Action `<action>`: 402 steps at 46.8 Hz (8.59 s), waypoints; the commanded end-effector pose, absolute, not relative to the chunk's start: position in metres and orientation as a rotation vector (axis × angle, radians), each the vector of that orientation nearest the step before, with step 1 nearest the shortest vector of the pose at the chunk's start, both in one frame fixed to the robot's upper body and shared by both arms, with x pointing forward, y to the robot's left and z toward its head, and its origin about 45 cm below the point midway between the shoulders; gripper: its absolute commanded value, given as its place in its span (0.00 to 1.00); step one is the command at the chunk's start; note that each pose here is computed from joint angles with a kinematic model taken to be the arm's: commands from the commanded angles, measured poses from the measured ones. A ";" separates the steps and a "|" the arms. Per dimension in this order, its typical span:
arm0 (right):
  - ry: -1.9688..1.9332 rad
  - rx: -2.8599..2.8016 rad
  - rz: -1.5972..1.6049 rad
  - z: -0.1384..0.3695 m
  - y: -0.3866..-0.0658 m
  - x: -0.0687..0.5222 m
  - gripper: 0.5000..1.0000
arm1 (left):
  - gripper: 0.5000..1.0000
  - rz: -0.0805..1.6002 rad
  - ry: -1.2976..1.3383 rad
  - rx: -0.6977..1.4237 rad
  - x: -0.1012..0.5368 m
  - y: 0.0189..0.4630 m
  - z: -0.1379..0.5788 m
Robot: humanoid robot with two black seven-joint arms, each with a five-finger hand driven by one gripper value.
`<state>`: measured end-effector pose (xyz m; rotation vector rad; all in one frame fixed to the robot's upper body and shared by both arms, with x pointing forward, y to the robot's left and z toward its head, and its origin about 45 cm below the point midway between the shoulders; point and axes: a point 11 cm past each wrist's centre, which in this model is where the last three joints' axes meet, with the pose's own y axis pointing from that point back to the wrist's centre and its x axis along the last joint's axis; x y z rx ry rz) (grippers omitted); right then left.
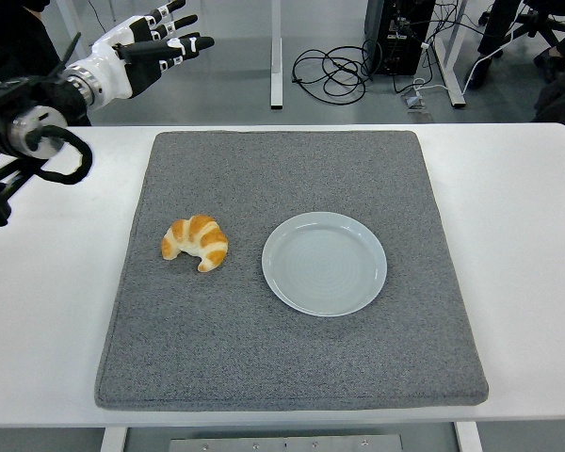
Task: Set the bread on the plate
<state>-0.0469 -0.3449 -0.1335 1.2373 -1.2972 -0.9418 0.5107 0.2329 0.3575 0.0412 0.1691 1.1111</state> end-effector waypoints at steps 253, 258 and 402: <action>-1.297 1.237 -0.942 -0.134 -0.345 -0.047 1.00 | 0.37 0.665 -1.033 0.815 0.387 0.209 0.189; -1.297 1.237 -0.942 -0.134 -0.345 -0.047 1.00 | 0.00 0.647 -1.031 0.802 0.384 0.210 0.184; -1.297 1.237 -0.942 -0.134 -0.345 -0.047 1.00 | 0.00 0.452 -1.381 0.530 0.442 -0.007 0.321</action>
